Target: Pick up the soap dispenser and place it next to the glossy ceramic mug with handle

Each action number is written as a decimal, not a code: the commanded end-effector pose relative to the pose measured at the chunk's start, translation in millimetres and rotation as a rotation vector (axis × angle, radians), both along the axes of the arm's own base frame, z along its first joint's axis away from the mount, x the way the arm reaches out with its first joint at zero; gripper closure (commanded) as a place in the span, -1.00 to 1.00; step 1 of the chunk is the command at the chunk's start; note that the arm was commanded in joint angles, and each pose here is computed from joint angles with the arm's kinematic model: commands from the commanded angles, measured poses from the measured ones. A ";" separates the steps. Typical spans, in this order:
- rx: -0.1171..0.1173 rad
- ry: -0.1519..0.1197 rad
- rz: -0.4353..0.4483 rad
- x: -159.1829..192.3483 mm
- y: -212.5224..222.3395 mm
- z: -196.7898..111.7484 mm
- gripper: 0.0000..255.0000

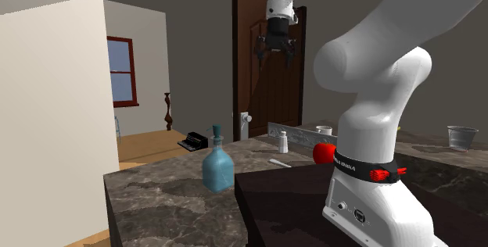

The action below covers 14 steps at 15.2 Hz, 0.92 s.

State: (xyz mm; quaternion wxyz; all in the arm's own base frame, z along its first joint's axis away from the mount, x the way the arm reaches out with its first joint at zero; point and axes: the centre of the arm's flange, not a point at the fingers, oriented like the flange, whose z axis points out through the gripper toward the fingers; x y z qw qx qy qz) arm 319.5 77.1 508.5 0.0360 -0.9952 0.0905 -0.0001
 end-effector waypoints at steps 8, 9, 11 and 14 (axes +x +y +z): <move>-0.008 0.005 -0.017 -1.8 91.9 -76.6 -1.00; -0.009 0.006 -0.019 -2.1 102.0 -85.2 -1.00; -0.011 0.007 -0.022 -2.7 122.2 -102.6 -1.00; -0.015 0.009 -0.027 -3.6 152.3 -128.8 -1.00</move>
